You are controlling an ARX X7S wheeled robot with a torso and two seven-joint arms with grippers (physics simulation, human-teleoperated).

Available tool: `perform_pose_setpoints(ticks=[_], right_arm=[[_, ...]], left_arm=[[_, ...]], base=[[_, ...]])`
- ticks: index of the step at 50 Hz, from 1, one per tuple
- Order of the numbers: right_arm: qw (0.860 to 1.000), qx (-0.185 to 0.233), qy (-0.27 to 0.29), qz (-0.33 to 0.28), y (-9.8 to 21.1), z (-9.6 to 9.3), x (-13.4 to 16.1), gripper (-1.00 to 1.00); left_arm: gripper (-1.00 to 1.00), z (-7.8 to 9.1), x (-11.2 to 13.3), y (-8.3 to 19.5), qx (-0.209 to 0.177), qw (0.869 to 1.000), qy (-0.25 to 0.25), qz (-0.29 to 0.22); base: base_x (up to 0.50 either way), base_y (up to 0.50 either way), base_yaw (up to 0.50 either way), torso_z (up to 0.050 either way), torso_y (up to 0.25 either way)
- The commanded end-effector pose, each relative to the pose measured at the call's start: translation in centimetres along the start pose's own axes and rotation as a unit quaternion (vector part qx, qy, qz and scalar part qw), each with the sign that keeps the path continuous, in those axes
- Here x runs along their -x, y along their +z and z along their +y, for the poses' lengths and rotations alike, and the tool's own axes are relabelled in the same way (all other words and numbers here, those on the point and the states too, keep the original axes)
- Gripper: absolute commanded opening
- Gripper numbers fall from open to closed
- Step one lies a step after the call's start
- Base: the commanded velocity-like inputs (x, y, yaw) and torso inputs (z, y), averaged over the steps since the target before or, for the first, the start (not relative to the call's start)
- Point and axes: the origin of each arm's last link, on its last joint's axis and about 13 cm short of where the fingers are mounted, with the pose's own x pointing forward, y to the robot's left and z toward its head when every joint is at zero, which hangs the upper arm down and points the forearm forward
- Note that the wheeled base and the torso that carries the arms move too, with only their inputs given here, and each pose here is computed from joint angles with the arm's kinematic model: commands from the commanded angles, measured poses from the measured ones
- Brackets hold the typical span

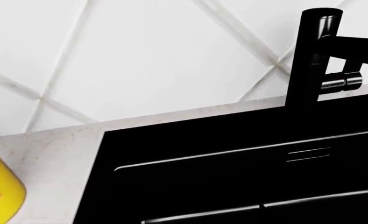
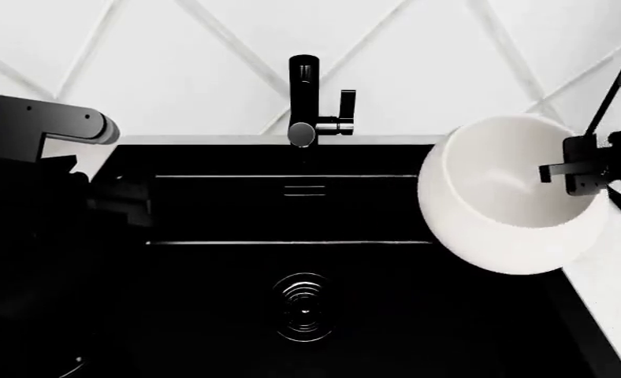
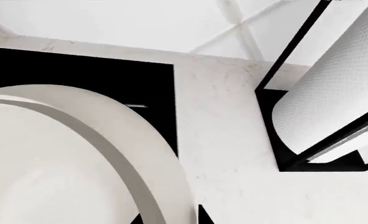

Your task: Pick the cup and bowl from the sink and place them on the counter for drying.

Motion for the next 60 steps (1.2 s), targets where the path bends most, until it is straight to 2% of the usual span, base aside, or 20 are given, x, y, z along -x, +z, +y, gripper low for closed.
perform_pose_setpoints(ticks=[1,15,20,21,23,24,25,26,31,36,37,46,47,52,60], right_arm=[[0.998,-0.032,-0.053,0.025,-2.0,-3.0,1.7,-1.00],[0.985,-0.083,-0.142,0.048,-3.8,-5.9,1.3,-1.00],[0.974,-0.122,-0.189,0.040,-4.2,-7.0,1.0,-1.00],[0.970,-0.134,-0.201,0.023,-4.1,-7.3,0.9,-1.00],[0.961,-0.147,-0.229,0.038,-4.2,-7.5,0.7,-1.00],[0.962,-0.165,-0.217,0.021,-4.2,-7.6,0.6,-1.00],[0.954,-0.184,-0.236,0.026,-4.1,-7.8,0.4,-1.00],[0.956,-0.190,-0.225,0.018,-4.1,-7.8,0.3,-1.00],[0.951,-0.183,-0.247,0.040,-4.4,-8.2,-0.1,-1.00],[0.934,-0.221,-0.277,0.039,-4.6,-8.9,-0.4,-1.00],[0.928,-0.221,-0.296,0.043,-4.7,-9.1,-0.4,-1.00],[0.921,-0.208,-0.322,0.072,-5.6,-9.8,-0.5,-1.00],[0.921,-0.220,-0.311,0.076,-5.7,-9.7,-0.7,-1.00],[0.921,-0.228,-0.305,0.088,-6.7,-9.4,-1.5,-1.00],[0.929,-0.204,-0.286,0.121,-7.7,-8.8,-2.8,-1.00]], left_arm=[[1.00,0.0,0.0,-0.1,0.001,1.000,-0.001,0.001],[1.00,0.1,0.1,-0.3,0.002,1.000,-0.001,0.003],[1.00,0.1,0.1,-0.2,0.000,1.000,0.000,0.003],[1.00,0.0,0.0,-0.2,0.000,1.000,0.000,0.003],[1.00,0.1,0.1,-0.2,0.000,1.000,0.000,0.003],[1.00,0.0,0.0,-0.2,0.000,1.000,0.000,0.004],[1.00,0.1,0.1,-0.2,0.000,1.000,0.000,0.004],[1.00,0.1,0.1,-0.2,0.000,1.000,0.000,0.004],[1.00,-0.2,0.0,-0.3,0.000,1.000,0.001,0.004],[1.00,-0.1,0.0,-0.4,0.001,1.000,0.001,0.006],[1.00,-0.2,0.0,-0.3,0.001,1.000,0.001,0.006],[1.00,-0.3,0.0,-0.6,0.002,1.000,0.002,0.007],[1.00,-0.3,0.0,-0.6,0.002,1.000,0.002,0.008],[1.00,-0.2,0.0,-0.7,0.003,1.000,0.002,0.009],[1.00,-0.1,0.2,-0.7,0.004,1.000,0.003,0.011]], base=[[0.00,0.00,0.00,0.000,0.000],[0.00,0.00,0.00,0.000,0.000],[0.00,0.00,0.00,0.000,0.000],[0.00,0.00,0.00,0.000,0.000],[0.00,0.00,0.00,0.000,0.000],[0.00,0.00,0.00,0.000,0.000],[0.00,0.00,0.00,0.000,0.000],[0.00,0.00,0.00,0.000,0.000],[0.00,0.00,0.00,0.000,0.000],[0.00,0.00,0.00,0.000,0.000],[0.00,0.00,0.00,0.000,0.000],[0.00,0.00,0.00,0.000,0.000],[0.00,0.00,0.00,0.000,0.000],[0.00,0.00,0.00,0.000,0.000],[0.00,0.00,0.00,0.000,0.000]])
